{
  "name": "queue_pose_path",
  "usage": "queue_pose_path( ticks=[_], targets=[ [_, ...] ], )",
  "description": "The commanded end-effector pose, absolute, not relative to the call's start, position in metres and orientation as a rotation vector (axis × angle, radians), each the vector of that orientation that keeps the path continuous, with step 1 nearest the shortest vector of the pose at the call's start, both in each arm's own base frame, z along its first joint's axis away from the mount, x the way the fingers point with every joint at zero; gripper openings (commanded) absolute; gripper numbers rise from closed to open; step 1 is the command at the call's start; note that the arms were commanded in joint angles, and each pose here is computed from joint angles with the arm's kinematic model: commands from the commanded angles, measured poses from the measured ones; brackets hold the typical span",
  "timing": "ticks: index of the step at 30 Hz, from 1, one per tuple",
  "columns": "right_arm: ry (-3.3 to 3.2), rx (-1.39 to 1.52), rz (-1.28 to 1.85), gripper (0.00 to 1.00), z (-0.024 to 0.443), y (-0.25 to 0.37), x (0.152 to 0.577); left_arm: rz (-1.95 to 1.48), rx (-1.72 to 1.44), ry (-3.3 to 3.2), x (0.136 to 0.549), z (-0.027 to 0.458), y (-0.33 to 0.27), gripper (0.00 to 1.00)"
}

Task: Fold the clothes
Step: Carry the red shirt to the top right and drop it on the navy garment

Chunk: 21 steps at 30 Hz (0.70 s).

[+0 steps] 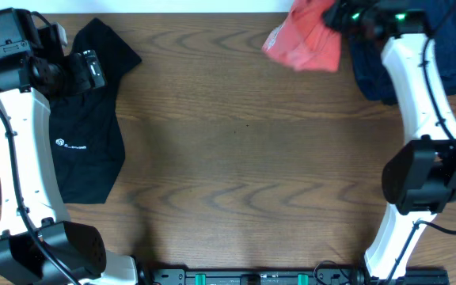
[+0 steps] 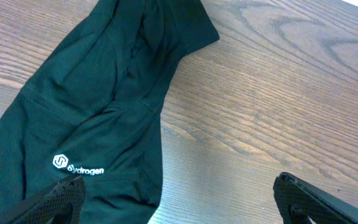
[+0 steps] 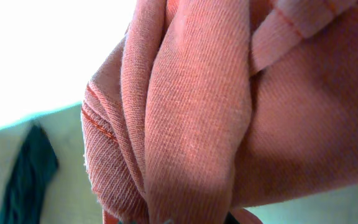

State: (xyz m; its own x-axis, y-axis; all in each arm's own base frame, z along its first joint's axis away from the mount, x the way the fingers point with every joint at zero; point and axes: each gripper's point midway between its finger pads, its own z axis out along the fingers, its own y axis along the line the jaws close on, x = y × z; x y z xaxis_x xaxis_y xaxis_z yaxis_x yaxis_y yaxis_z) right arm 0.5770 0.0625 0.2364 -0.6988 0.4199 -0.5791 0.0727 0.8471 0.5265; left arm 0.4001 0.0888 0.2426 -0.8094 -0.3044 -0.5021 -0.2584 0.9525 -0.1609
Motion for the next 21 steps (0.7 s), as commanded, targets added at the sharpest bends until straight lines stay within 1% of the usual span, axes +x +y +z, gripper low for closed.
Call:
queue_pose_path(
  ticks=[1, 7, 11, 14, 21],
  targets=[
    [2.181, 0.435, 0.642, 0.01, 0.267, 0.028, 0.588, -0.100, -0.399, 2.568, 0.399, 0.239, 0.092, 0.98],
    [2.032, 0.501, 0.583, 0.01, 0.291, -0.035, 0.603, -0.100, -0.399, 2.568, 0.399, 0.239, 0.092, 0.98],
    [1.976, 0.558, 0.538, 0.01, 0.297, -0.068, 0.606, -0.099, -0.400, 2.569, 0.399, 0.239, 0.092, 0.98],
    [1.954, 0.604, 0.494, 0.01, 0.291, -0.090, 0.610, -0.099, -0.399, 2.569, 0.399, 0.239, 0.092, 0.98],
    [1.926, 0.675, 0.448, 0.01, 0.260, -0.133, 0.624, -0.103, -0.403, 2.585, 0.401, 0.233, 0.093, 0.98]
  ],
)
